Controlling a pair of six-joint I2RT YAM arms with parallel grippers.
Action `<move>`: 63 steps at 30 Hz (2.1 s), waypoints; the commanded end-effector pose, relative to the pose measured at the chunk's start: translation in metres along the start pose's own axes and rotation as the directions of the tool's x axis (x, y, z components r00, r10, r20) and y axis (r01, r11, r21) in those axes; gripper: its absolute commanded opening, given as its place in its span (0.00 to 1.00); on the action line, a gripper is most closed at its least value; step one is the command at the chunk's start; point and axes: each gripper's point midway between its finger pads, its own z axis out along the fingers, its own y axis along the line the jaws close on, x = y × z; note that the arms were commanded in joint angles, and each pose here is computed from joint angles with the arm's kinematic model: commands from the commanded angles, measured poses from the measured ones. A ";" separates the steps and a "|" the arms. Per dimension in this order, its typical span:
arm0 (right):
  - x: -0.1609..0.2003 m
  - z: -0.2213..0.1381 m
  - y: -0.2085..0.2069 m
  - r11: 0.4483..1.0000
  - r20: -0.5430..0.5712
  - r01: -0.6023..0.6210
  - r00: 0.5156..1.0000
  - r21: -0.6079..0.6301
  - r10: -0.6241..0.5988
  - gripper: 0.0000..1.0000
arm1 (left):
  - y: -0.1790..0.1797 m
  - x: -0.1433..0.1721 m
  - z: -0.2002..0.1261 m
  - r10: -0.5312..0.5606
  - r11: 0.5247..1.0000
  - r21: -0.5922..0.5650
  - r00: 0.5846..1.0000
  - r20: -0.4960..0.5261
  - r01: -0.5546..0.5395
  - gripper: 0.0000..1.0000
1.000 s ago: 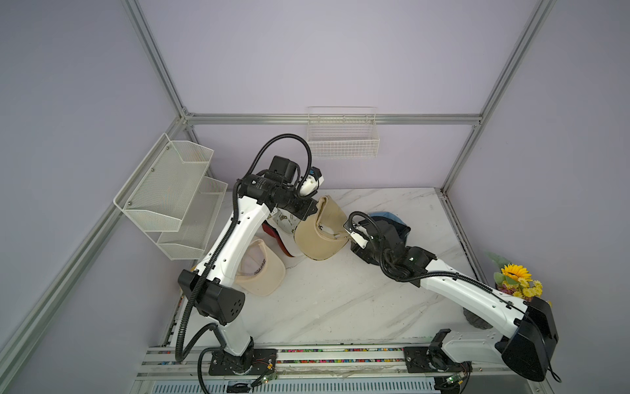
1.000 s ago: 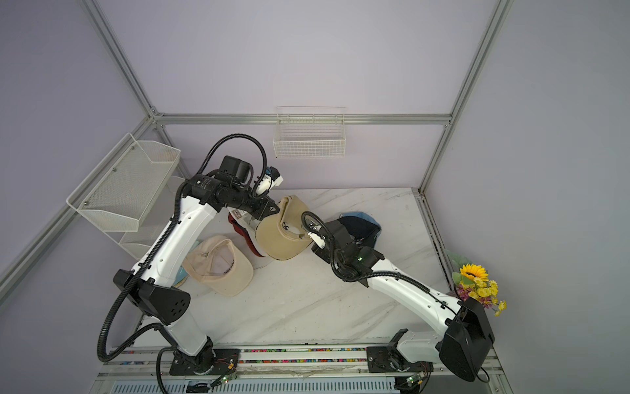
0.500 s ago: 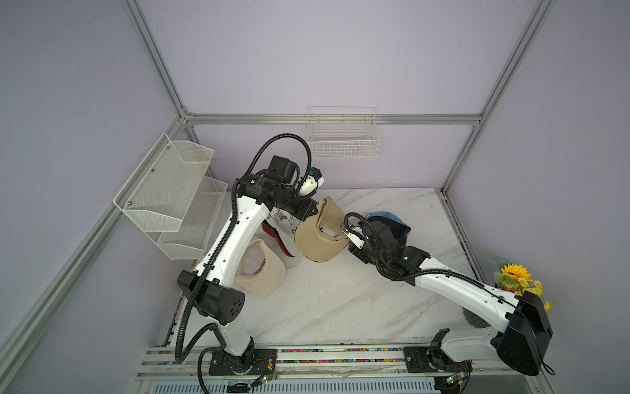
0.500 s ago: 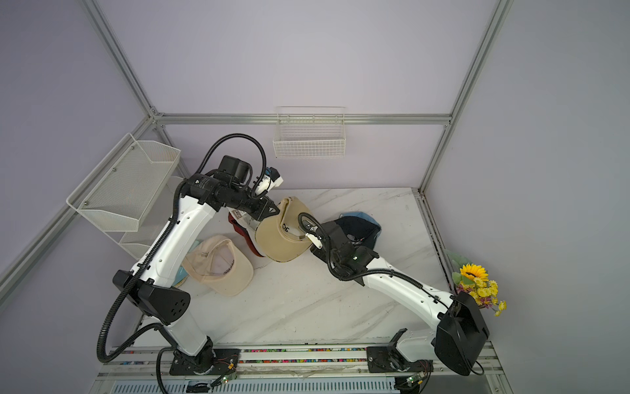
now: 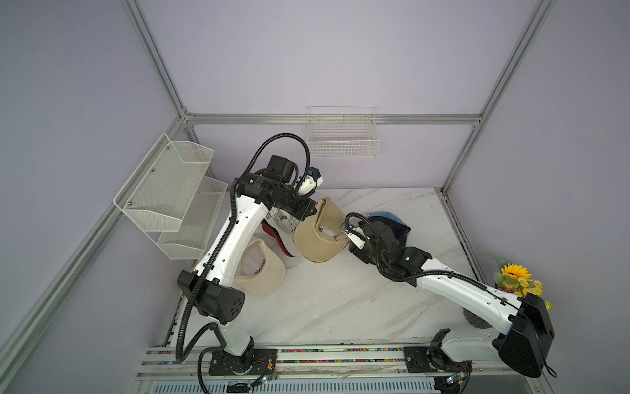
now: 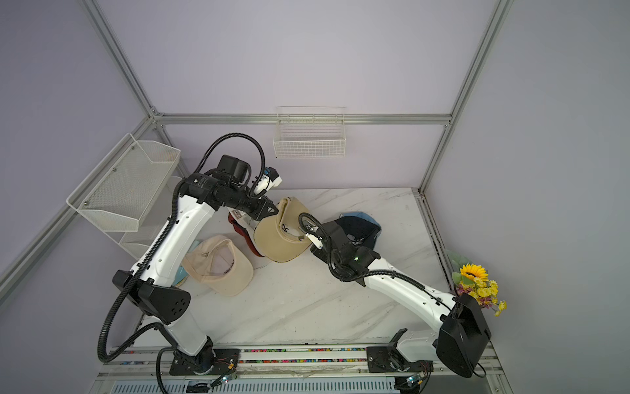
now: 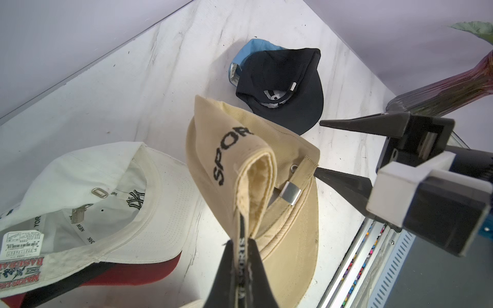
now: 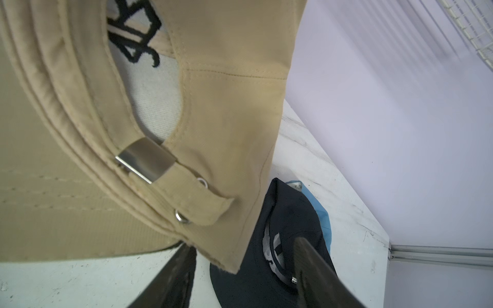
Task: Open the adjustable buckle of the baseball cap
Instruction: Pick up the baseball cap.
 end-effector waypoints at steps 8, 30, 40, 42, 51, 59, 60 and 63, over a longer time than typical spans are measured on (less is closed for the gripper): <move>-0.010 -0.014 -0.004 1.000 0.026 0.016 1.000 -0.006 -0.016 0.62 | 0.003 -0.009 -0.010 0.023 1.000 0.011 0.999 0.030 -0.024 0.00; -0.017 0.001 -0.004 0.999 0.057 0.012 0.998 0.033 -0.013 0.61 | -0.024 -0.005 -0.023 0.024 0.993 0.118 0.998 0.052 -0.030 0.00; -0.039 0.005 0.006 0.999 0.184 -0.035 0.982 0.002 0.034 0.55 | -0.041 -0.008 -0.032 0.030 0.980 0.194 0.996 0.083 -0.045 0.00; -0.041 0.007 0.007 1.000 0.190 -0.031 0.981 -0.004 0.031 0.42 | -0.044 -0.007 -0.034 0.035 0.977 0.205 0.995 0.089 -0.053 0.00; -0.061 -0.022 -0.022 0.989 0.309 -0.129 0.946 0.074 0.100 0.00 | -0.045 0.010 -0.031 0.038 0.980 0.192 0.996 0.078 -0.053 0.00; -0.079 -0.064 -0.052 0.967 0.458 -0.221 0.878 0.128 0.140 0.00 | -0.037 0.012 -0.038 0.047 0.991 0.118 0.993 0.110 -0.060 0.00; -0.081 -0.069 -0.054 0.965 0.473 -0.230 0.869 0.123 0.147 0.00 | -0.030 0.012 -0.037 0.040 0.996 0.078 0.994 0.103 -0.048 0.05; -0.086 -0.081 -0.058 0.960 0.521 -0.257 0.838 0.113 0.163 0.00 | -0.018 0.019 -0.032 0.024 0.999 0.020 0.997 0.075 -0.026 0.83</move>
